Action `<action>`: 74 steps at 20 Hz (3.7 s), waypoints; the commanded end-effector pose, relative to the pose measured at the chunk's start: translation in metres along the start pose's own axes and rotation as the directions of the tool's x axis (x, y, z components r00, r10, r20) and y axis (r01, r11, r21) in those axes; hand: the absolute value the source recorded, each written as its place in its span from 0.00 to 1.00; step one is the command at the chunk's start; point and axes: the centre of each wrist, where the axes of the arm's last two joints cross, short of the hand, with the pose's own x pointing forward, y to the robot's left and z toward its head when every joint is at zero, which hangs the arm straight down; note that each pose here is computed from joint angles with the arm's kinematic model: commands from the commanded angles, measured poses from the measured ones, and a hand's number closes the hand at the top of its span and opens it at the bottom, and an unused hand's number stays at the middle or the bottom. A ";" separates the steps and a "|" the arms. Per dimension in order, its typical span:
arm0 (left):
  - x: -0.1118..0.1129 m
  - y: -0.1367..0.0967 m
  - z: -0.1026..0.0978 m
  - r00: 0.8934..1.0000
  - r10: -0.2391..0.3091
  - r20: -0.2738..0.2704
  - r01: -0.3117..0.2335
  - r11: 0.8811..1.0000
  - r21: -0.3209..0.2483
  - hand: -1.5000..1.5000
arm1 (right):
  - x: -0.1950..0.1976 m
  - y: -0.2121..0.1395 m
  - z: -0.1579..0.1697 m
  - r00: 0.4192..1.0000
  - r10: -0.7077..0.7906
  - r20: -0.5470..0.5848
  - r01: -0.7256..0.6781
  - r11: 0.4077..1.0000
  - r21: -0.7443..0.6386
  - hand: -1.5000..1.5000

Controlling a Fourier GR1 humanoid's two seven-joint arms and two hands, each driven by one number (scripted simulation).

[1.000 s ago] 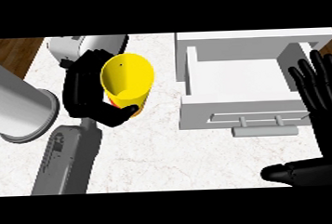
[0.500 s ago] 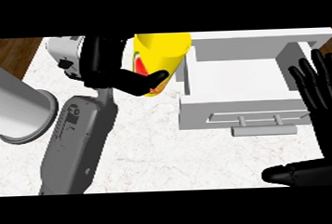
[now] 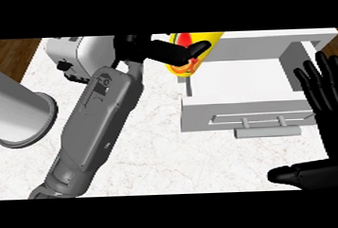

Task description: Pick up the cup, place it into the drawer and close the drawer

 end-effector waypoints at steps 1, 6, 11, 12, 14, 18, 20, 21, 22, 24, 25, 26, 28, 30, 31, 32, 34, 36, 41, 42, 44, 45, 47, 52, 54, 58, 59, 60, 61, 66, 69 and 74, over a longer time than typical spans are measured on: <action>0.001 -0.009 -0.006 0.999 -0.033 -0.031 0.033 0.999 0.000 1.00 | 0.002 0.024 0.011 1.000 0.000 -0.001 0.000 1.000 -0.004 0.00; -0.006 -0.028 -0.027 0.997 -0.047 -0.059 0.047 0.999 0.008 1.00 | -0.006 -0.007 -0.010 1.000 0.003 0.008 -0.003 1.000 0.000 0.00; -0.034 -0.034 -0.020 0.994 -0.075 -0.086 0.077 0.997 0.023 1.00 | -0.004 0.005 0.005 1.000 -0.015 0.006 0.015 1.000 0.025 0.00; -0.028 -0.037 -0.028 0.990 -0.085 -0.108 0.088 0.996 0.017 1.00 | -0.004 -0.008 0.006 1.000 -0.001 0.006 0.001 1.000 0.017 0.00; -0.019 -0.052 -0.030 0.989 -0.086 -0.121 0.089 0.996 0.017 1.00 | 0.000 0.001 0.005 1.000 -0.010 -0.009 0.010 1.000 0.005 0.00; -0.059 -0.035 -0.008 0.980 -0.133 -0.149 0.131 0.991 -0.022 1.00 | -0.001 0.003 -0.010 1.000 0.000 0.018 0.000 1.000 0.029 0.00; -0.052 -0.045 -0.015 0.972 -0.172 -0.159 0.170 0.985 -0.026 1.00 | -0.006 0.007 0.008 1.000 -0.012 0.004 0.012 0.998 0.059 0.00; -0.047 -0.046 -0.023 0.971 -0.172 -0.164 0.171 0.985 -0.019 1.00 | 0.004 0.004 -0.013 1.000 -0.011 0.025 0.010 0.999 0.037 0.00; -0.048 -0.041 -0.026 0.970 -0.169 -0.175 0.166 0.986 -0.036 1.00 | 0.003 -0.007 -0.014 1.000 -0.008 0.021 0.006 0.998 0.062 0.00; -0.052 -0.044 -0.021 0.969 -0.192 -0.156 0.187 0.981 -0.046 1.00 | -0.002 0.011 -0.016 0.999 -0.016 0.032 0.015 0.999 0.041 0.00; -0.047 -0.052 -0.023 0.962 -0.213 -0.169 0.210 0.977 -0.036 1.00 | -0.010 0.010 -0.019 0.999 -0.019 0.029 0.017 0.997 0.074 0.00; -0.059 -0.043 -0.016 0.962 -0.216 -0.168 0.211 0.976 -0.047 1.00 | -0.009 0.012 -0.012 0.999 -0.031 0.018 0.030 0.998 0.054 0.00; -0.052 -0.051 -0.020 0.954 -0.230 -0.192 0.222 0.973 -0.063 1.00 | -0.007 0.010 -0.015 0.998 -0.036 0.042 0.034 0.998 0.061 0.00; -0.064 -0.050 -0.007 0.933 -0.299 -0.202 0.289 0.954 -0.076 1.00 | -0.005 -0.003 -0.006 1.000 -0.022 0.016 0.020 0.996 0.092 0.00; -0.055 -0.051 -0.020 0.925 -0.329 -0.191 0.320 0.944 -0.078 1.00 | -0.005 0.017 -0.026 0.998 -0.054 0.035 0.051 0.995 0.085 0.00; -0.050 -0.057 -0.022 0.924 -0.333 -0.188 0.322 0.943 -0.089 1.00 | -0.001 0.007 -0.010 0.999 -0.034 0.033 0.031 0.996 0.081 0.00; -0.065 -0.051 -0.009 0.904 -0.385 -0.186 0.375 0.923 -0.086 0.00 | 0.002 0.023 -0.021 0.998 -0.045 0.037 0.041 0.994 0.105 0.00; -0.064 -0.054 -0.008 0.908 -0.365 -0.203 0.357 0.931 -0.076 0.00 | 0.009 0.013 -0.023 0.998 -0.048 0.044 0.044 0.996 0.083 0.00; -0.061 -0.060 -0.006 0.946 -0.274 -0.173 0.266 0.962 -0.068 0.00 | -0.001 0.015 -0.031 0.995 -0.088 0.054 0.083 0.993 0.086 0.00; -0.045 -0.068 -0.018 0.960 -0.222 -0.173 0.217 0.975 -0.052 0.00 | 0.012 0.014 -0.022 0.995 -0.083 0.047 0.078 0.992 0.103 0.00; -0.050 -0.063 -0.016 0.975 -0.173 -0.139 0.165 0.984 -0.064 0.00 | 0.006 0.008 -0.030 0.993 -0.108 0.053 0.102 0.990 0.100 0.00; -0.044 -0.070 -0.015 0.979 -0.155 -0.135 0.150 0.988 -0.042 0.00 | 0.007 0.018 -0.025 0.993 -0.111 0.048 0.105 0.988 0.111 0.00; -0.052 -0.062 -0.011 0.992 -0.090 -0.090 0.087 0.996 -0.031 0.00 | 0.008 0.005 -0.007 0.990 -0.140 0.022 0.137 0.984 0.113 0.00; -0.040 -0.069 -0.013 0.996 0.030 -0.087 -0.034 0.998 -0.047 0.00 | 0.005 0.004 -0.006 0.990 -0.135 0.027 0.131 0.984 0.118 0.00; -0.034 -0.053 -0.018 0.992 0.047 -0.113 -0.049 0.999 -0.015 0.00 | 0.016 0.000 -0.006 0.995 -0.086 0.043 0.080 0.989 0.126 1.00; -0.031 -0.039 -0.013 0.992 0.083 -0.097 -0.080 0.996 0.029 0.00 | 0.009 -0.016 -0.002 0.999 0.032 0.001 -0.032 0.974 0.224 1.00; -0.050 -0.014 0.002 0.994 0.072 -0.085 -0.068 0.996 0.055 0.00 | 0.025 -0.011 0.011 0.997 0.080 0.005 -0.079 0.967 0.244 1.00; -0.023 -0.034 -0.013 0.992 0.094 -0.081 -0.088 0.993 0.079 0.00 | 0.011 -0.019 0.001 0.992 0.130 0.002 -0.126 0.961 0.247 1.00; -0.028 -0.021 -0.006 0.993 0.098 -0.072 -0.090 0.991 0.102 0.00 | 0.020 -0.012 0.017 0.991 0.131 0.004 -0.128 0.956 0.266 1.00; -0.037 0.047 0.030 0.991 0.080 -0.109 -0.062 0.985 0.161 0.00 | 0.010 -0.017 0.018 0.972 0.233 -0.022 -0.216 0.930 0.298 1.00; -0.032 0.065 0.054 0.991 0.086 -0.104 -0.066 0.981 0.183 0.00 | 0.014 -0.012 0.019 0.952 0.302 -0.043 -0.273 0.908 0.317 1.00; -0.017 0.102 0.097 0.985 0.111 -0.129 -0.082 0.974 0.212 0.00 | -0.010 -0.001 0.003 0.934 0.346 -0.086 -0.308 0.905 0.293 1.00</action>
